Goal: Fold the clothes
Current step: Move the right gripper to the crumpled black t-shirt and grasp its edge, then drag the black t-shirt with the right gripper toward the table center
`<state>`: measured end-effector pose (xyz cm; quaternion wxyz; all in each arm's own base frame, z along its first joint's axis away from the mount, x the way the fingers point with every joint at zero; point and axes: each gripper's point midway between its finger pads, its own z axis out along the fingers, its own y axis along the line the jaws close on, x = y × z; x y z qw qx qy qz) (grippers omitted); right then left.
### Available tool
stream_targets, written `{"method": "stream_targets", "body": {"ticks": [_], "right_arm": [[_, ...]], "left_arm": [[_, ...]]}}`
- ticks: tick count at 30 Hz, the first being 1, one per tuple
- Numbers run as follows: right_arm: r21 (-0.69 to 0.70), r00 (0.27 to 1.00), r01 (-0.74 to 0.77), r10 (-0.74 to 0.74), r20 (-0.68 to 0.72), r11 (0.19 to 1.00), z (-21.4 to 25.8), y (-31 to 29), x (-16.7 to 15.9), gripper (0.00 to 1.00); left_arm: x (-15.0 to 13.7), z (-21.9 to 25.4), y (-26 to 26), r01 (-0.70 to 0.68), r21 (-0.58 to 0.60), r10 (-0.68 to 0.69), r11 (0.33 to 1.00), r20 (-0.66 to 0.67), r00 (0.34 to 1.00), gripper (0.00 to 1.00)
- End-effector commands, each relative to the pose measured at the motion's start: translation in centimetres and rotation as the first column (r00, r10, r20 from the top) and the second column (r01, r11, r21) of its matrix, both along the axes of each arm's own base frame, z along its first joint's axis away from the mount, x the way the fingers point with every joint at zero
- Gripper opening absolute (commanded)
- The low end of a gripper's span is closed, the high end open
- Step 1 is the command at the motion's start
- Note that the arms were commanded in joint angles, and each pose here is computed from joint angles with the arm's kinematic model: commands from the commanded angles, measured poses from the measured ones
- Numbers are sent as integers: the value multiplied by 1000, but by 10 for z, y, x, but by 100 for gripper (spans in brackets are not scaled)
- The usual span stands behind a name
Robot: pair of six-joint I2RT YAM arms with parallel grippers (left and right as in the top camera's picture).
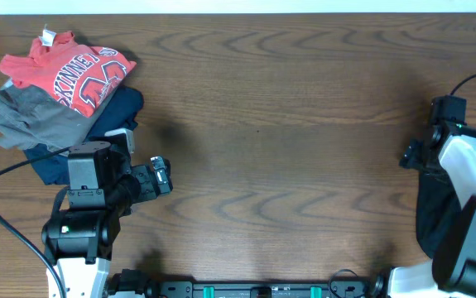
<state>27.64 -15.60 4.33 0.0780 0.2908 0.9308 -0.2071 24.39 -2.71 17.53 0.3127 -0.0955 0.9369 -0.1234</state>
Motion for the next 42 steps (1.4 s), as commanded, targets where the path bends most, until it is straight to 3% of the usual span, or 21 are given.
{"method": "stream_targets", "body": {"ticks": [1,10,12,15,18,20,25,27,30,34,35,37,39,40,42], "right_arm": [[-19,998,56,-56,-8,998,-9,-15,1,99],[-14,993,108,-109,-40,994,-43,-33,-1,96],[-13,993,113,-114,-35,993,-43,-35,-1,76],[0,993,111,-111,-31,994,-43,-33,1,28],[114,997,76,-76,-3,991,-49,-12,9,22],[208,998,41,-51,43,977,-49,6,20,3],[362,972,-114,28,234,925,-26,52,68,1],[361,923,-221,75,377,906,-1,67,104,1],[289,759,-402,140,636,869,60,90,172,1],[52,402,-527,195,895,848,174,112,248,10],[9,341,-509,192,920,861,196,111,257,17],[-22,288,-449,168,943,893,222,102,265,36],[-29,286,-419,162,945,908,230,95,266,90],[-20,301,-418,159,940,908,228,93,265,99],[9,371,-450,177,911,893,209,95,258,99]], "left_arm": [[3,10,-1,16,0,-16,1000,27,999,98],[3,10,-1,16,-1,-16,1000,27,1000,98],[3,10,-1,16,-1,-16,1000,28,999,98],[3,10,-1,16,-1,-16,1000,28,999,98],[3,10,-1,16,-1,-16,1000,28,999,98],[3,10,-1,16,-1,-16,1000,28,999,98],[4,11,-1,16,0,-16,1000,35,999,98],[6,13,-1,16,0,-16,1000,44,999,98],[7,13,-1,16,0,-16,1000,47,999,98],[7,13,-1,16,0,-16,1000,48,999,98],[7,13,-1,16,0,-16,1000,48,999,98],[6,13,-1,16,0,-16,1000,46,999,98],[6,13,-1,16,0,-16,1000,46,999,98],[6,13,-1,16,0,-16,1000,46,999,98],[6,13,-1,16,0,-16,1000,47,999,98]]}}
